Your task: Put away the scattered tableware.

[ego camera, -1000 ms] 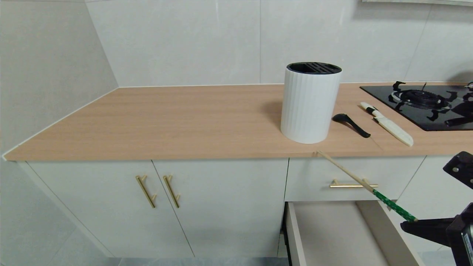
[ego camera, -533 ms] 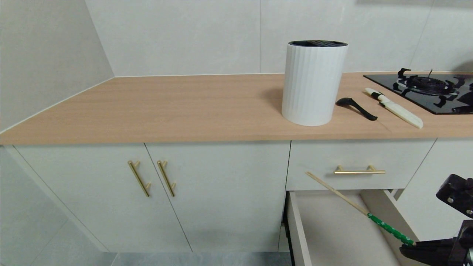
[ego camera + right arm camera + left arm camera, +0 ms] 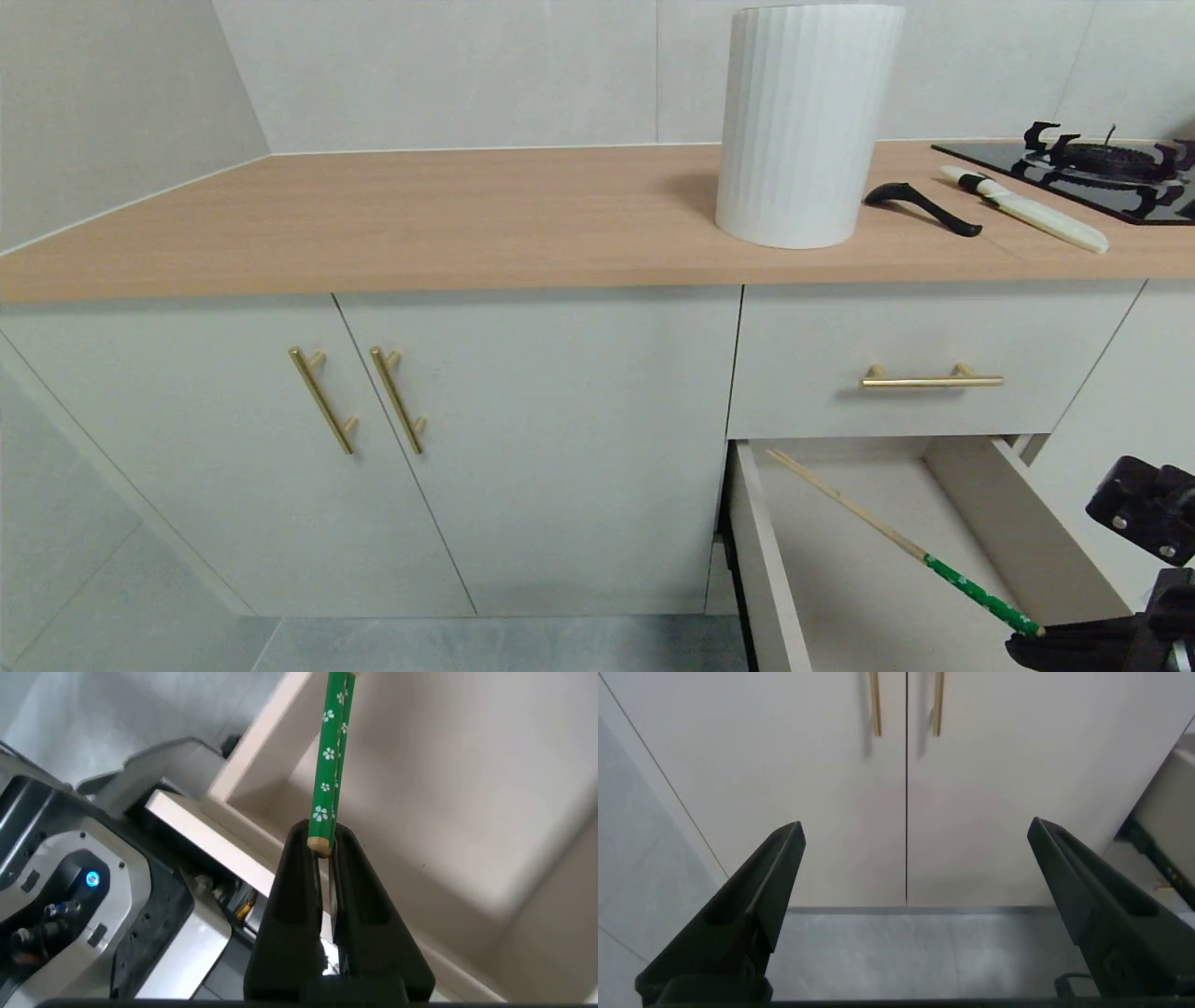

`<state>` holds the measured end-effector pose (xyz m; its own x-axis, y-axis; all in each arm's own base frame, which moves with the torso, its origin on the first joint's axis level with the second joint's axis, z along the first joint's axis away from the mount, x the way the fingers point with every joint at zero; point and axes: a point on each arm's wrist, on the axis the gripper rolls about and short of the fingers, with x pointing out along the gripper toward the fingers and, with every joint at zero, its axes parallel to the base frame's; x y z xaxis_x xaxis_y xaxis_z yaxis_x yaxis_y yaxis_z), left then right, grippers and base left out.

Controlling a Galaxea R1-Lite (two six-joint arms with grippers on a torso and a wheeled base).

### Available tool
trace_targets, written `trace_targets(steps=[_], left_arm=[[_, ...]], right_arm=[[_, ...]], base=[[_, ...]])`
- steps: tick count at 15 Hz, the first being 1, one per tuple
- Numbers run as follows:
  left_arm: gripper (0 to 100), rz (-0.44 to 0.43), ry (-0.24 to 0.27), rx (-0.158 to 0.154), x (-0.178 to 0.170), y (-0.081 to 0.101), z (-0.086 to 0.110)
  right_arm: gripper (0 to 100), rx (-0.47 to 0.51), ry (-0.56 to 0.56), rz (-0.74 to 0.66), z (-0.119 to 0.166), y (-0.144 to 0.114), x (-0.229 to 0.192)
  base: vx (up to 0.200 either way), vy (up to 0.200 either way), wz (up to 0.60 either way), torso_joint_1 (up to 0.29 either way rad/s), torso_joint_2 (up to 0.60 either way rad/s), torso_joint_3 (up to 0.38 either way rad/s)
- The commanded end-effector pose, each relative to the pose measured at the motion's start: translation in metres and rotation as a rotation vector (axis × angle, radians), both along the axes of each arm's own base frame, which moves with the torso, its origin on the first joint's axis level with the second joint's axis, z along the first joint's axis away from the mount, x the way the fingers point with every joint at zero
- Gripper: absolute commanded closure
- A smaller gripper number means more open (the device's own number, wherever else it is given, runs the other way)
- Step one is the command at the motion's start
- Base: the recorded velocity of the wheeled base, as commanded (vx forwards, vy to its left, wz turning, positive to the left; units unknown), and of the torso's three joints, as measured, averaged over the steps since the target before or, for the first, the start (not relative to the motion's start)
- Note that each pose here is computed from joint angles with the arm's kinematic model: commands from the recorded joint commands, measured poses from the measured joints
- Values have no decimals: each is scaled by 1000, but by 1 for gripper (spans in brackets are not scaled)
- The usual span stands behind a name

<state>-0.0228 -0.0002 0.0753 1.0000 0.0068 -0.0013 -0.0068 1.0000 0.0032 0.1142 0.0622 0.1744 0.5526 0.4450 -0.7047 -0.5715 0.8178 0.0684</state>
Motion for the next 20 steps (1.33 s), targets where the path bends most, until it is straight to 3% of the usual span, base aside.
trace_targets(steps=[1, 7, 9, 11, 16, 20], left_arm=[[0, 2, 0, 0, 0, 0, 0], [0, 1, 0, 0, 0, 0, 0], [0, 1, 0, 0, 0, 0, 0], [0, 1, 0, 0, 0, 0, 0], [0, 1, 0, 0, 0, 0, 0], [0, 1, 0, 0, 0, 0, 0]], right_arm=[[100, -6, 10, 1, -2, 1, 2], [100, -17, 20, -13, -4, 4, 9], [100, -111, 106, -150, -19, 8, 37], [100, -135, 190, -259, -31, 11, 61], [100, -145, 244, -326, -60, 10, 94], [100, -109, 272, -375, -105, 23, 124]], base=[[0, 0, 0, -32, 212, 168], [0, 0, 0, -14, 34, 21], [0, 0, 0, 0, 0, 0], [0, 0, 0, 0, 0, 0], [0, 0, 0, 0, 0, 0], [0, 0, 0, 0, 0, 0]])
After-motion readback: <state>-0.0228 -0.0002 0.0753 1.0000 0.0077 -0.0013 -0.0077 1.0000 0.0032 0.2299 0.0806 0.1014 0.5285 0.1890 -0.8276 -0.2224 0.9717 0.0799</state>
